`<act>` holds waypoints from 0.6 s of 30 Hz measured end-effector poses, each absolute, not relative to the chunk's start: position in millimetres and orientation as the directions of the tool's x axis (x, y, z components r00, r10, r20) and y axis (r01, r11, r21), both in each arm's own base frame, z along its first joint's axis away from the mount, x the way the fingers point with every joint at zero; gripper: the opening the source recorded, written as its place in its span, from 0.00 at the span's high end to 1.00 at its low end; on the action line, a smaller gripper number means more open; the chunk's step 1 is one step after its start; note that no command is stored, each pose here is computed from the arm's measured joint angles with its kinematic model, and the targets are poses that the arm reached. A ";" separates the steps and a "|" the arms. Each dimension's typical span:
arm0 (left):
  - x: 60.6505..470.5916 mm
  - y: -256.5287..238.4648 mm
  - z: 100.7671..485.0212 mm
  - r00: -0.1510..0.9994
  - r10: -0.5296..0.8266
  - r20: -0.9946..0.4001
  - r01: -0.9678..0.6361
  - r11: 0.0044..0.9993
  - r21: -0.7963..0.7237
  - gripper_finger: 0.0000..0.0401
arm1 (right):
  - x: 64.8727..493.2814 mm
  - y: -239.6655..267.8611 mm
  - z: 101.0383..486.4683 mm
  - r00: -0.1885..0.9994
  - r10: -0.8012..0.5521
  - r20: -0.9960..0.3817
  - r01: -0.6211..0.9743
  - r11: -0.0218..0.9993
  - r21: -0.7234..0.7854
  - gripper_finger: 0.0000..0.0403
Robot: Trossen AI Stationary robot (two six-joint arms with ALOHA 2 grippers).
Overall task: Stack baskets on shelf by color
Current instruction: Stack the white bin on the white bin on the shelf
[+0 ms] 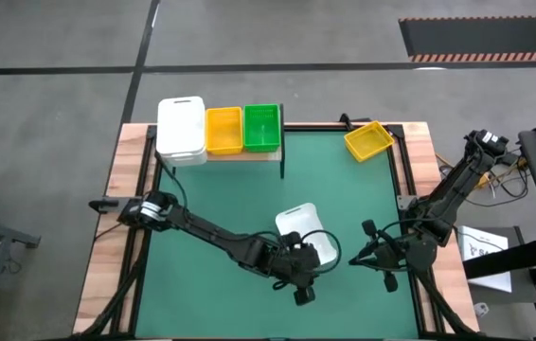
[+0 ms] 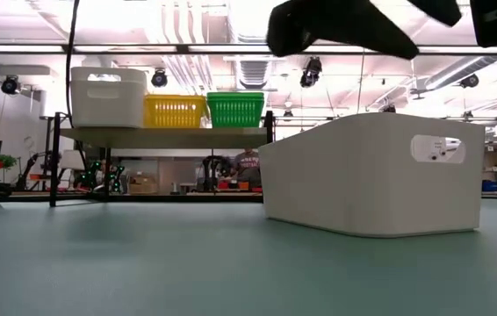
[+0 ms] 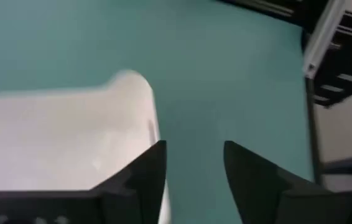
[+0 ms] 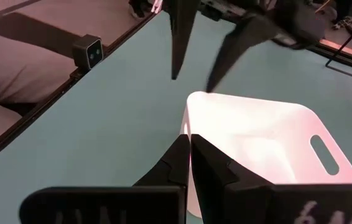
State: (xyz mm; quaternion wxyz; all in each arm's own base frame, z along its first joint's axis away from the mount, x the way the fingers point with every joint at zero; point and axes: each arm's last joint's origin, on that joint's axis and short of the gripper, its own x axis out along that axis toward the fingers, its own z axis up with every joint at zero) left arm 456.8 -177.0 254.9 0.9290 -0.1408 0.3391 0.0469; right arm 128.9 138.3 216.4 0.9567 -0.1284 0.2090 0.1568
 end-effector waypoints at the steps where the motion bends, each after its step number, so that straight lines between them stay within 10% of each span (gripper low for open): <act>1: 458.4 -177.1 253.1 0.772 0.008 -0.635 -0.173 0.965 -0.198 0.62 | 128.9 138.3 216.4 0.864 0.246 -0.440 -0.353 0.918 -0.180 0.98; 18: 479.5 -178.1 206.5 0.772 0.064 -0.632 -0.183 0.975 -0.125 0.57 | 128.9 138.3 216.4 0.864 0.246 -0.440 -0.353 0.918 -0.181 0.98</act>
